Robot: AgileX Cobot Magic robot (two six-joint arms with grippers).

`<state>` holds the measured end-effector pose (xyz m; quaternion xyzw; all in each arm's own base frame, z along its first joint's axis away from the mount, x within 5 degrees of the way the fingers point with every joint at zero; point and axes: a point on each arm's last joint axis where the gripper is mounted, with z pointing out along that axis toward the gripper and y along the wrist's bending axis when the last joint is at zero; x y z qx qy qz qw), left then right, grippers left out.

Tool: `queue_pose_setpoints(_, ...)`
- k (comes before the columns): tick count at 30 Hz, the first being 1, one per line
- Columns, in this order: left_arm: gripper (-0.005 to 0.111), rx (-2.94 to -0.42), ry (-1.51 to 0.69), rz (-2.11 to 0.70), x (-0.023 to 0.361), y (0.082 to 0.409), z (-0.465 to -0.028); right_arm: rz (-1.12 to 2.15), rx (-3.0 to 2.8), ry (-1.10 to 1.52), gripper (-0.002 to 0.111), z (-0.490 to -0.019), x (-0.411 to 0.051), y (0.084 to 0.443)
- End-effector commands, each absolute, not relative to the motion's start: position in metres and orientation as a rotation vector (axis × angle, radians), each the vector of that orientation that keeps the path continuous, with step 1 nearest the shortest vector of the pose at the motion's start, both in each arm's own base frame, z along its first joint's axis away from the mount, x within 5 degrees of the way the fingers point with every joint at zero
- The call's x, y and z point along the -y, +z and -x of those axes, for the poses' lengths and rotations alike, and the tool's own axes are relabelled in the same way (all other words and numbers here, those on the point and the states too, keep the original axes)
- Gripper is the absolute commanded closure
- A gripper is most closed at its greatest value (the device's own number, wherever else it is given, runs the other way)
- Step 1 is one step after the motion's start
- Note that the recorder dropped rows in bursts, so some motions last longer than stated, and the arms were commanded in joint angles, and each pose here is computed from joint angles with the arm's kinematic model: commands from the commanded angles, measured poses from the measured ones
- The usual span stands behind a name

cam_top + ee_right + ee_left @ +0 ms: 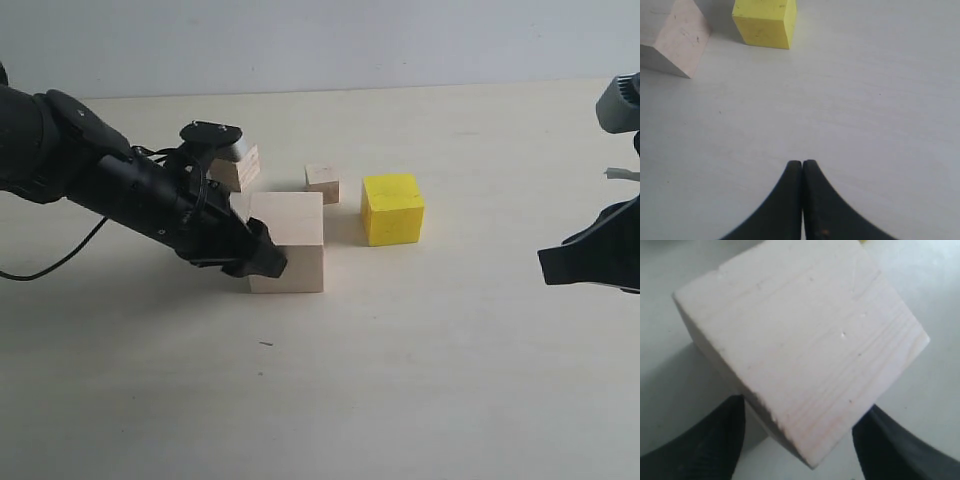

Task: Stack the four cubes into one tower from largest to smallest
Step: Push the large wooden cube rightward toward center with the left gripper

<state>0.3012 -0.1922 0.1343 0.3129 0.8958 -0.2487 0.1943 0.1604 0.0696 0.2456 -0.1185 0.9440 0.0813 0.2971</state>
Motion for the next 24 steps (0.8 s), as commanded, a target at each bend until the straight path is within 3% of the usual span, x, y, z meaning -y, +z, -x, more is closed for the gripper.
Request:
queue_pose_setpoints(1,0.046,-2.498,-0.706,-0.822,0.1941,0.1377,-0.3052,0.337,-2.49,0.202,0.108,-0.1615,-0.0695,0.2477)
queue_pose_setpoints(21,0.046,-2.505,-0.754,-0.878,0.1957,0.1384,-0.3003,0.336,-2.489,0.201,0.108,-0.1616,-0.0694,0.2477)
queue_pose_setpoints(24,0.036,-2.506,-0.767,-0.924,0.1958,0.1394,-0.2973,0.336,-2.489,0.201,0.108,-0.1616,-0.0694,0.2477)
